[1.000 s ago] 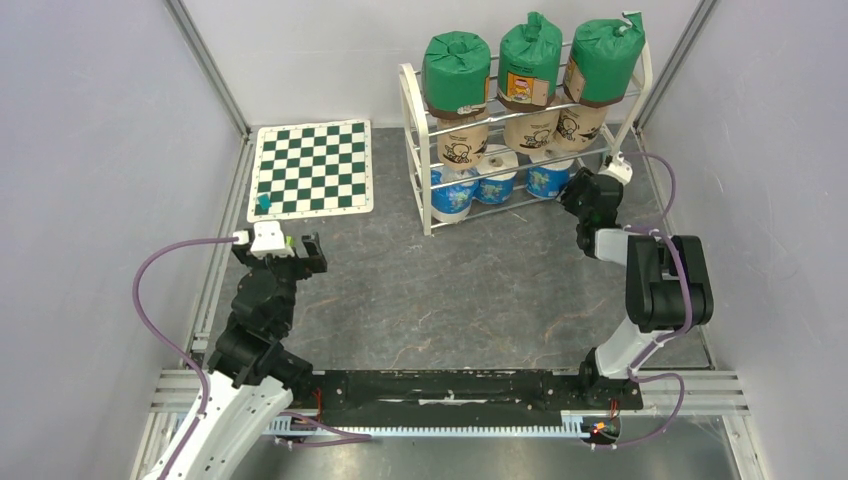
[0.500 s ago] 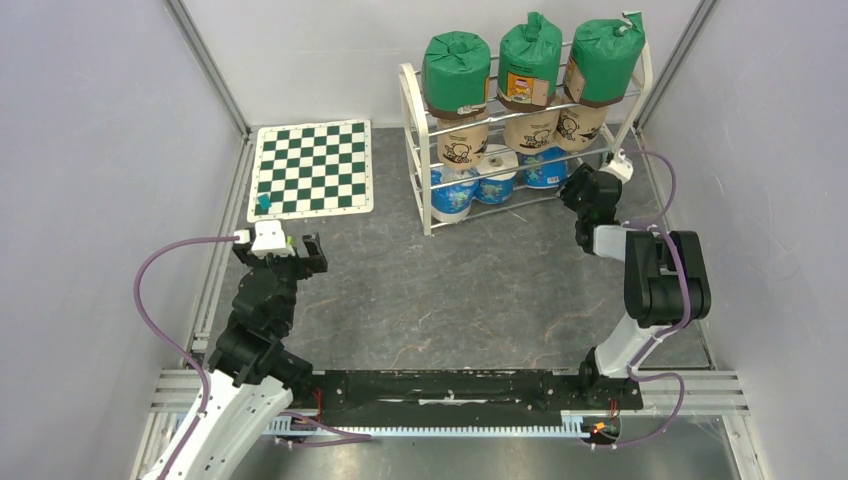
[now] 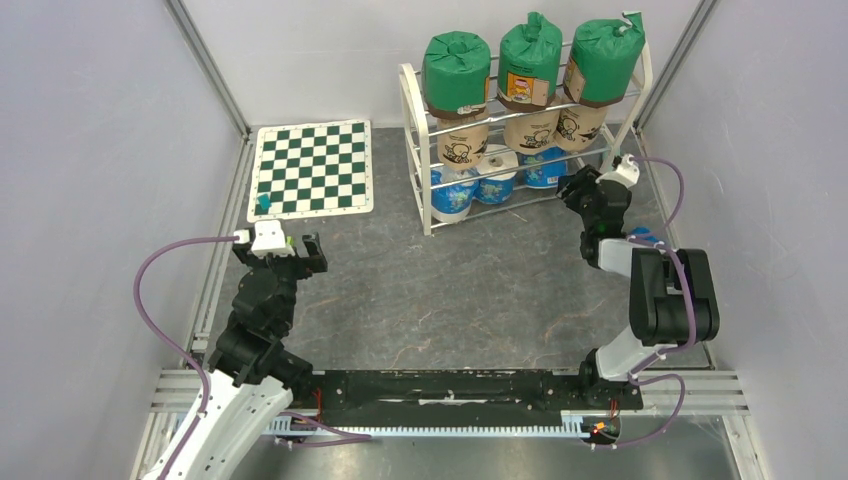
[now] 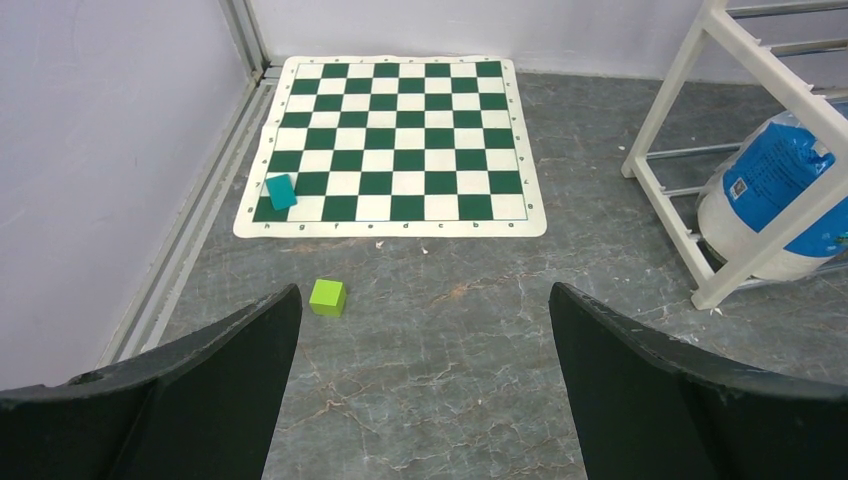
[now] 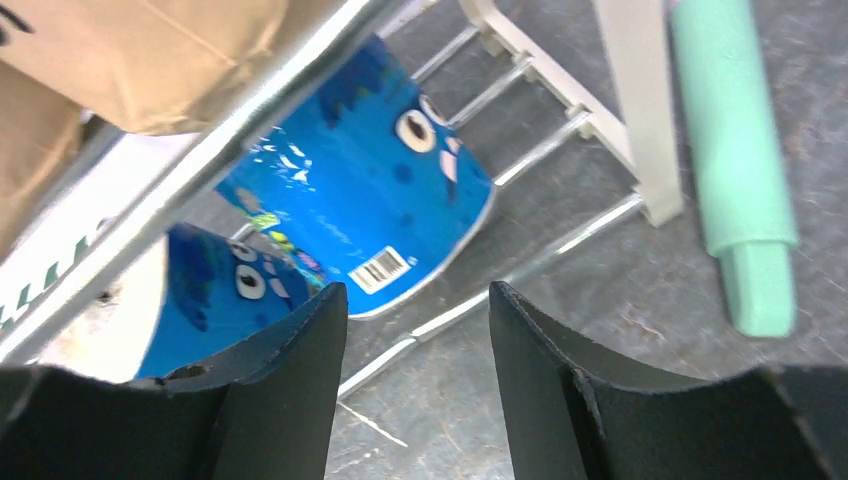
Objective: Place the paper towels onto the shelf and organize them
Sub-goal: Adjust the paper towel on the shelf.
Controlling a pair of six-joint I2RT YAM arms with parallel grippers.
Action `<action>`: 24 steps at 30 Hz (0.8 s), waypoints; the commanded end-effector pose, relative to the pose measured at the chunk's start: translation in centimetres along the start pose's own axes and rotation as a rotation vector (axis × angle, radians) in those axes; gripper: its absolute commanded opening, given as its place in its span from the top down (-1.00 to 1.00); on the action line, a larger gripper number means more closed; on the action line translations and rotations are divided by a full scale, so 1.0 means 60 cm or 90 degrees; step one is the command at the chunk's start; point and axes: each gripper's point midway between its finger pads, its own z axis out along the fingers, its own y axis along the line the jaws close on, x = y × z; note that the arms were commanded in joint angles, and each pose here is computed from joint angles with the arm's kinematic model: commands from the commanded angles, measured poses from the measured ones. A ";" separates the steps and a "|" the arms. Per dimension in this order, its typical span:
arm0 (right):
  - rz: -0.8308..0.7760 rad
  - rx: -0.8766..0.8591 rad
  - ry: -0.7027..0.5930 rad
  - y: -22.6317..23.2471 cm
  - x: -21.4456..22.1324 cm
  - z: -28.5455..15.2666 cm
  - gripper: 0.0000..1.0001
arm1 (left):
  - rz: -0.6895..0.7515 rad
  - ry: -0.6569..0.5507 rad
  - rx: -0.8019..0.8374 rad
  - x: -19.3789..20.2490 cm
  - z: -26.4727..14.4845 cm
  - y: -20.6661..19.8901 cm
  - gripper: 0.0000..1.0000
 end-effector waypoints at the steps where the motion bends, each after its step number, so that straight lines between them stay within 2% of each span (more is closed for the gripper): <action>1: 0.019 -0.068 -0.023 0.041 -0.025 0.018 -0.13 | -0.023 -0.005 0.000 -0.003 0.002 -0.002 -0.99; 17: 0.055 -0.082 -0.016 0.041 -0.003 0.051 -0.12 | -0.020 -0.001 -0.001 0.000 0.004 -0.002 -0.99; 24: 0.065 -0.043 -0.002 0.011 0.015 0.056 -0.11 | -0.020 -0.001 -0.001 0.000 0.005 -0.003 -0.99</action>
